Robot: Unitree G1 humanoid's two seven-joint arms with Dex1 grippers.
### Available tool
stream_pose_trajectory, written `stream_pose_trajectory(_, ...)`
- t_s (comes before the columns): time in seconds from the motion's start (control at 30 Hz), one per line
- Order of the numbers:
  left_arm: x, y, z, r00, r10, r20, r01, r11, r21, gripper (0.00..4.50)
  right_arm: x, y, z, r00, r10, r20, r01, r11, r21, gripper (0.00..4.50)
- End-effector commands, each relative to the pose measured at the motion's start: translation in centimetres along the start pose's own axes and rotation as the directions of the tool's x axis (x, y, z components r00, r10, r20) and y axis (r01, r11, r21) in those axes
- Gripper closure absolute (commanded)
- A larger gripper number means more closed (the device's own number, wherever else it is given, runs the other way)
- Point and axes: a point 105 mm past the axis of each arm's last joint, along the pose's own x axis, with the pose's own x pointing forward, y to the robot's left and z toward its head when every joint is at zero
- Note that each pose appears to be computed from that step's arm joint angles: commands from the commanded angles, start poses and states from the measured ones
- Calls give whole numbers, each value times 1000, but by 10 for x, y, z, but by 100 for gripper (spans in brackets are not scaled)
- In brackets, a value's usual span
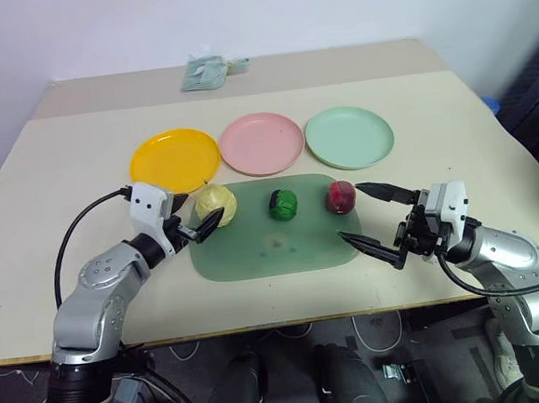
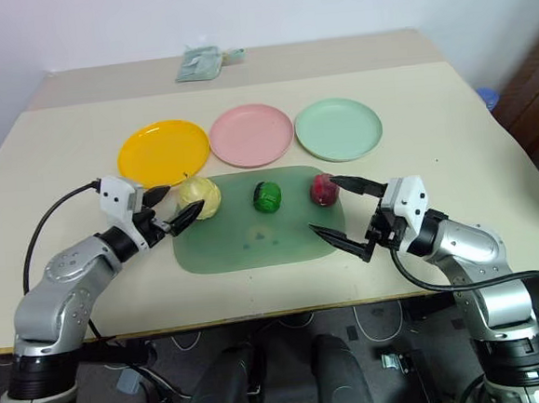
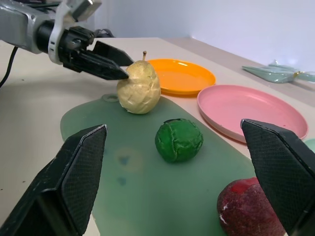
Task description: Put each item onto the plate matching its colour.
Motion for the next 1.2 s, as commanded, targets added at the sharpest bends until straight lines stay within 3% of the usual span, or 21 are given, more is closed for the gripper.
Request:
stream_pose_trajectory(0.03, 7, -1, 4, 1000, -3, 13, 3, 1000, 17, 0, 2, -1, 15, 1000, 6, 20, -5, 998, -58, 4)
stream_pose_trajectory(0.2, 14, -5, 2, 1000, -14, 11, 14, 1000, 24, 167, 4, 0, 18, 1000, -8, 16, 9, 998, -65, 0)
stream_pose_trajectory(0.23, 16, -5, 3, 1000, -15, 14, 14, 999, 28, 184, 4, 0, 19, 1000, -10, 15, 11, 998, -66, 0)
stream_pose_trajectory(0.4, 19, 1, 14, 997, 18, 74, -20, 999, 28, 184, 4, -1, 22, 999, -32, 14, 33, 997, -73, 0)
stream_pose_trajectory(0.53, 24, 37, 43, 967, 194, 164, -194, 981, -21, 184, 3, -1, 22, 999, -45, 15, 46, 996, -75, 0)
stream_pose_trajectory(0.7, 40, 84, 70, 894, 410, 179, -414, 910, -17, 184, 0, -7, 15, 998, -67, 16, 68, 995, -73, 0)
stream_pose_trajectory(0.87, 59, 105, 67, 856, 493, 153, -498, 867, -9, 184, 0, -8, 9, 997, -70, 19, 71, 994, -79, 0)
stream_pose_trajectory(1.03, 78, 111, 41, 856, 510, 90, -508, 860, -44, 184, 2, -10, 4, 998, -63, 17, 65, 993, -95, 0)
stream_pose_trajectory(1.07, 80, 110, 38, 858, 507, 85, -504, 862, -50, 85, 3, -9, 4, 998, -62, 18, 64, 993, -99, 0)
stream_pose_trajectory(1.13, 82, 109, 34, 859, 505, 83, -502, 863, -54, 3, 5, -9, 5, 998, -62, 23, 64, 992, -106, 0)
stream_pose_trajectory(1.2, 84, 102, 42, 869, 480, 121, -477, 877, -48, 3, 5, -11, 7, 997, -66, 28, 69, 991, -113, 0)
